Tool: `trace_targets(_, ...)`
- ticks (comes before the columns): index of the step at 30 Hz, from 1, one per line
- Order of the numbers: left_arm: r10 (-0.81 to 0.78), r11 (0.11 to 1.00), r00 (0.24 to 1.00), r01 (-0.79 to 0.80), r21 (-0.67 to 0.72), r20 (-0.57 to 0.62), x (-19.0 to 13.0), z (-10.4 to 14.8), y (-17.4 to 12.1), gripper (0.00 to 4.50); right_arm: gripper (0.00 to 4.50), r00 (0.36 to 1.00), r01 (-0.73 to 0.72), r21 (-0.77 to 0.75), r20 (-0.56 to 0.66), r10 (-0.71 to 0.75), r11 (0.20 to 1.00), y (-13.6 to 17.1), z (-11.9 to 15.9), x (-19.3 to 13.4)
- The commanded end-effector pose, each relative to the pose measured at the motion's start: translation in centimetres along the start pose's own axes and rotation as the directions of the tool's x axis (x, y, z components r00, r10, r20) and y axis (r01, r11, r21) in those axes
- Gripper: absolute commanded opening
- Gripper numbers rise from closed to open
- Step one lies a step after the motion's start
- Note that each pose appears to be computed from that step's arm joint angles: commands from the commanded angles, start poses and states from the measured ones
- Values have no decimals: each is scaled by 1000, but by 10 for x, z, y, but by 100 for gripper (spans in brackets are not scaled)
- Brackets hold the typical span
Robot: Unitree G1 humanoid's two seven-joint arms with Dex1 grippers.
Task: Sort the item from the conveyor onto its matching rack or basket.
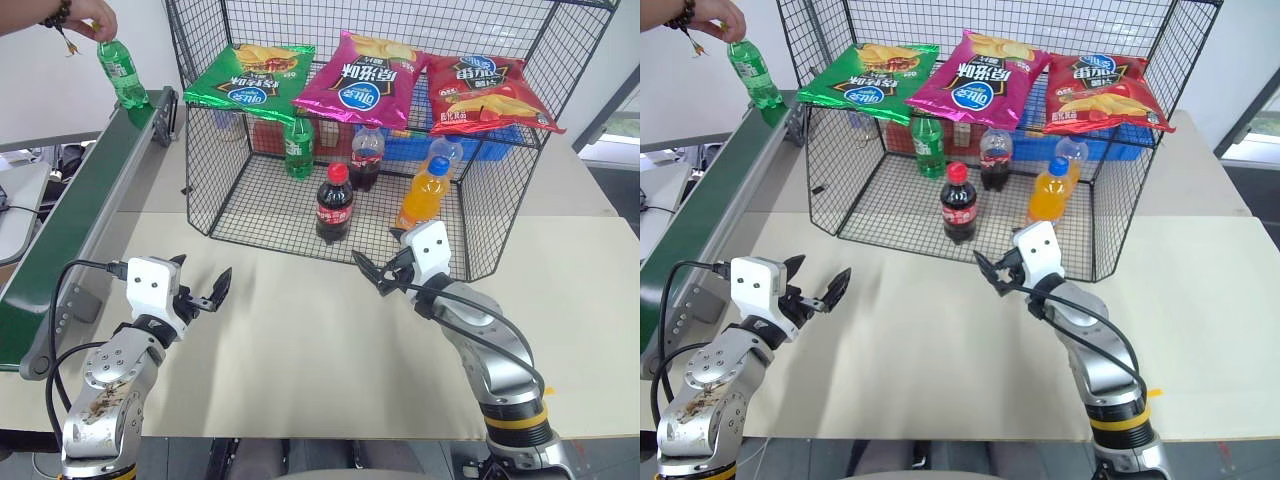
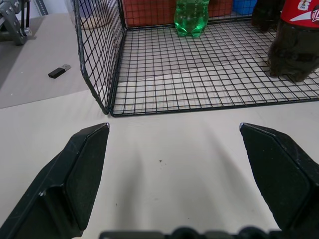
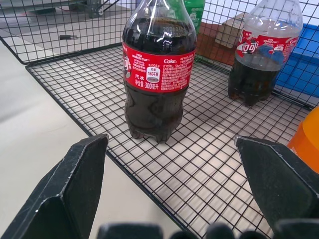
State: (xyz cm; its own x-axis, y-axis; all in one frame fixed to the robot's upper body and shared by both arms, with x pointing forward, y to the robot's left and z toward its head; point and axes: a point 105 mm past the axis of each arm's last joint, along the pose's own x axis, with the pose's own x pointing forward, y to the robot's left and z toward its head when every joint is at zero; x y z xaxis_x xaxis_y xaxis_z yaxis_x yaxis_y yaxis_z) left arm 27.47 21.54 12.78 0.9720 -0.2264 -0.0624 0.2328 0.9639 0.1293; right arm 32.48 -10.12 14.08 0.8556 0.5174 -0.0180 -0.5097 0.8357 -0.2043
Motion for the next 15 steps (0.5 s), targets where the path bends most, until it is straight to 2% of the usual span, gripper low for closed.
trace_targets(1,16,999,999,-18,33,49,-2,13,7,445,450,998,11,-28,64,-9,1000,-2,15,-1)
trace_targets(5,44,998,998,-46,37,45,-5,13,14,445,450,998,-5,-31,67,7,1000,0,16,-2)
trace_targets(10,125,991,990,-127,35,73,-15,23,34,445,450,991,-79,-61,100,85,995,0,34,3)
trace_targets(15,239,970,961,-242,4,142,-31,43,63,445,450,943,-284,-46,169,287,958,15,71,15)
